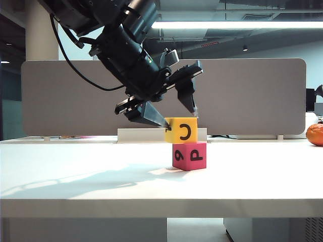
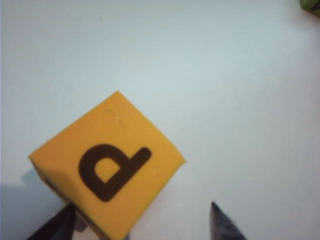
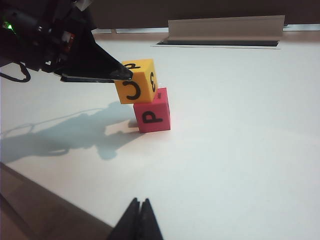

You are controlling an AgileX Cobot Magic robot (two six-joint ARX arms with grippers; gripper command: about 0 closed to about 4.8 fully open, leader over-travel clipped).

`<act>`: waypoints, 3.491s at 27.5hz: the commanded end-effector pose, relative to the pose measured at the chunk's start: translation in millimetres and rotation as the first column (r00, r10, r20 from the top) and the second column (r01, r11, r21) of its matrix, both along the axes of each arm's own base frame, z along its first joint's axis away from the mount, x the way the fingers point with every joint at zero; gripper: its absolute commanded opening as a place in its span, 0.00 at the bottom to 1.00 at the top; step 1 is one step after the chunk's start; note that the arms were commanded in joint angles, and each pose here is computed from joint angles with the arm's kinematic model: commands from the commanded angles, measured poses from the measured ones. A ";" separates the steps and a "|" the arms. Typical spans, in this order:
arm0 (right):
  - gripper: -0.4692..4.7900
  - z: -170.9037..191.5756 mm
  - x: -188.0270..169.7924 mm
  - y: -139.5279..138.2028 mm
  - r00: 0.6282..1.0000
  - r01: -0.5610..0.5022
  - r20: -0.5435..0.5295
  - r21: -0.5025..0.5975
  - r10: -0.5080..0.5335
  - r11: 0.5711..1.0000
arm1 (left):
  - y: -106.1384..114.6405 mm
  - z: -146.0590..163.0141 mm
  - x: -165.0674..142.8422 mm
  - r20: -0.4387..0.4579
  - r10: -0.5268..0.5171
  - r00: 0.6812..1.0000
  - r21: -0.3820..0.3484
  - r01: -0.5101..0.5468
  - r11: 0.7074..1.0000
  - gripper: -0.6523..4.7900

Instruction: Stack one letter block on top of another letter block.

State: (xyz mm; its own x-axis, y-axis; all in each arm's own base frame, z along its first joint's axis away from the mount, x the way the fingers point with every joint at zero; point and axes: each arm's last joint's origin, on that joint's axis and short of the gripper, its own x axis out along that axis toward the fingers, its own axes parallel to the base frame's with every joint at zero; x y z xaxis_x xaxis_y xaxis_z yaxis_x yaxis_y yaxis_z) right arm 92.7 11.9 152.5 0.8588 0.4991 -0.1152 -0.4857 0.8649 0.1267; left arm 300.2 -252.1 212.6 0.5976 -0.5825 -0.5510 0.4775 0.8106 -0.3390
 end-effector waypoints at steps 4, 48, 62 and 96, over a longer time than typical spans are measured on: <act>0.08 0.2 0.2 -0.1 1.000 0.000 0.011 -0.003 0.000 1.000 | -7.2 8.7 -0.6 0.049 -0.050 0.998 -0.069 0.053 0.996 0.74; 0.08 0.2 0.2 -0.1 1.000 0.002 0.011 -0.003 -0.002 1.000 | 32.5 52.3 -29.3 0.082 -0.082 0.993 0.209 0.063 0.976 0.41; 0.08 0.0 1.3 -2.2 0.997 0.081 0.011 -0.014 -0.081 0.997 | 107.0 92.7 -42.1 0.140 0.055 0.989 0.419 -0.110 0.901 0.20; 0.08 18.0 4.5 -15.6 0.829 0.533 0.220 -0.029 -0.514 0.846 | 202.7 92.7 -199.2 0.431 0.130 0.893 0.236 -0.251 0.939 0.11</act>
